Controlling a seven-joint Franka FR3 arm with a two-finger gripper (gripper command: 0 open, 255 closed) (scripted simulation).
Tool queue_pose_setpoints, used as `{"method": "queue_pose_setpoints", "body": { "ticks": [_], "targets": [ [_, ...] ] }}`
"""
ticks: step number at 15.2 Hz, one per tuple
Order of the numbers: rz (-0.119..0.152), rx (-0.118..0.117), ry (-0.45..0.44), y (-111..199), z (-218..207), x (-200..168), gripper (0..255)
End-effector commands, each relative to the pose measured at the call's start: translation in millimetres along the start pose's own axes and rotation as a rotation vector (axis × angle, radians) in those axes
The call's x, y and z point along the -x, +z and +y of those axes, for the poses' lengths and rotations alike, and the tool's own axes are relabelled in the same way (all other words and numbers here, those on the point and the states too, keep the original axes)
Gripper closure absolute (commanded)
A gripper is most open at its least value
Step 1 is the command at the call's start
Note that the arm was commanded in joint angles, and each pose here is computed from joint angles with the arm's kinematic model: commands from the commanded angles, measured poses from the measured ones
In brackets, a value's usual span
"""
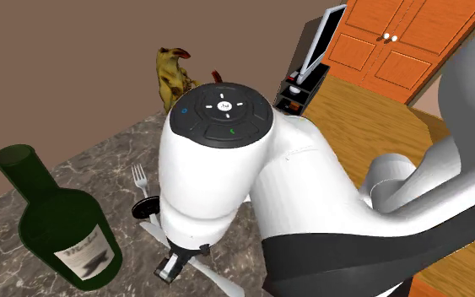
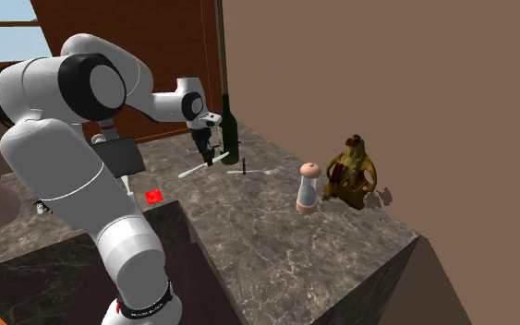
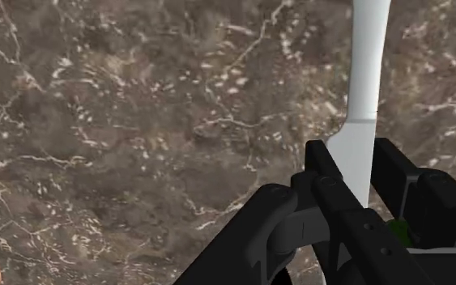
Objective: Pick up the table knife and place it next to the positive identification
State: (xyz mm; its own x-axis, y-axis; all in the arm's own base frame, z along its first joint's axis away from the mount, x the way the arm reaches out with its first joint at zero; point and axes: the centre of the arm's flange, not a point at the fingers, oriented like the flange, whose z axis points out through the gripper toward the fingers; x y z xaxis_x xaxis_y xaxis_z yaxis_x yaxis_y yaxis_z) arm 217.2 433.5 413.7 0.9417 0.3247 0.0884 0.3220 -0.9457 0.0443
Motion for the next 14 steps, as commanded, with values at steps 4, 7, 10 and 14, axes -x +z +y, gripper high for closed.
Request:
{"method": "queue_pose_setpoints", "body": {
  "ticks": [4, 7, 10, 14],
  "targets": [
    [0.0, 0.0, 0.001, -6, -46, 48, 255],
    [0.0, 0.0, 0.001, -10, -73, 76, 255],
    [0.0, 0.0, 0.001, -14, -100, 105, 255],
    [0.0, 0.0, 0.001, -19, -137, 142, 255]
  ]
}}
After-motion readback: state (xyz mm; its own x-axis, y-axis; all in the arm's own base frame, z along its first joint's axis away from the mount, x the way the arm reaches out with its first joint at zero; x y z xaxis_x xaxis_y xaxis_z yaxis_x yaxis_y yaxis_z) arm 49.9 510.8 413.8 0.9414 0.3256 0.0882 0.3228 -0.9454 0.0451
